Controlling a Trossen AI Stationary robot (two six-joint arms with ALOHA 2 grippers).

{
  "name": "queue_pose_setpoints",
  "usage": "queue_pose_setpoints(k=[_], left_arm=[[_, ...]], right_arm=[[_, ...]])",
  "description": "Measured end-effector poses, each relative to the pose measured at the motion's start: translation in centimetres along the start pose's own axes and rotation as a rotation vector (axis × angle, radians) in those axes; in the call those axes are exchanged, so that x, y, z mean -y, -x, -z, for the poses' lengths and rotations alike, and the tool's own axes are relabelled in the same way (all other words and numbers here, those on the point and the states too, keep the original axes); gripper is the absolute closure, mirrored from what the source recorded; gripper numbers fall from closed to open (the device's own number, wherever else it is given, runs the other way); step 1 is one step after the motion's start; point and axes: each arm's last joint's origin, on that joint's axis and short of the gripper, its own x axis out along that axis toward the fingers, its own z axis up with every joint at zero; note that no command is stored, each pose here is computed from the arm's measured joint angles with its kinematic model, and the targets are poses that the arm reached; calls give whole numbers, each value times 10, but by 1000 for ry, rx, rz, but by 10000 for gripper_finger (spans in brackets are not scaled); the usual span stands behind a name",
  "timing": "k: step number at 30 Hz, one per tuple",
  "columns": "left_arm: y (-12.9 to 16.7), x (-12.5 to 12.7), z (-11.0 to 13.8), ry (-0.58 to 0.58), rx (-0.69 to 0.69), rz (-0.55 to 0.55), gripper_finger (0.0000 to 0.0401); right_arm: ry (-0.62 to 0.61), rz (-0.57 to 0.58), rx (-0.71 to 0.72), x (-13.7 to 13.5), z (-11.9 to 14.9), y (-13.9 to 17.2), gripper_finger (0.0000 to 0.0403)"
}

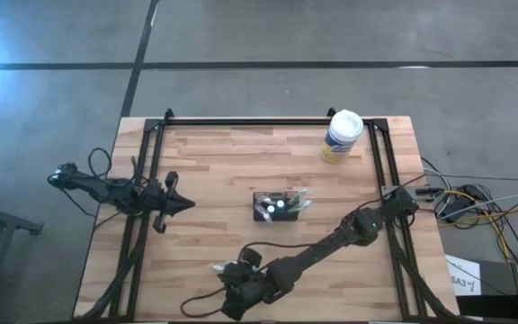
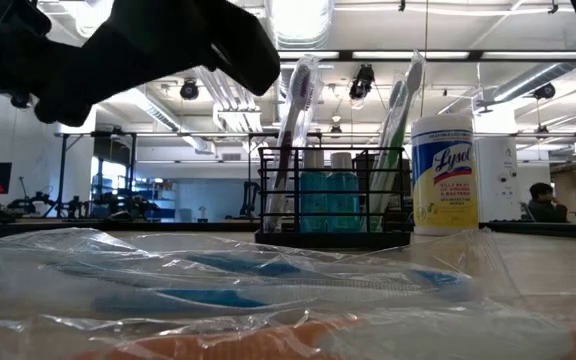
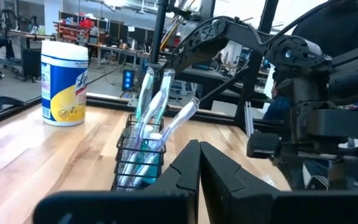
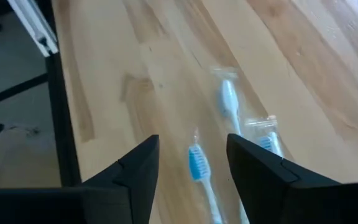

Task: Pick & Place toothbrushing station
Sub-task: Put the top blue toothbrush into the mesh organizer

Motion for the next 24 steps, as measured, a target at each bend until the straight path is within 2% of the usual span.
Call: queue_pose_setpoints(k=[4,12,18,24], left_arm=[[0,0,0,-20,3,0,389],[0,0,2,-23,-21,-1,389],[0,0,2,-26,-22,0,389],[0,0,2,-10,-23,0,389]], right_arm=[[0,16,-15,1,2,0,229],[-9,215,-140,19,19,3,232],[11,210,-185,23,29,-7,232],[-3,271,-201,35,39,-18,232]])
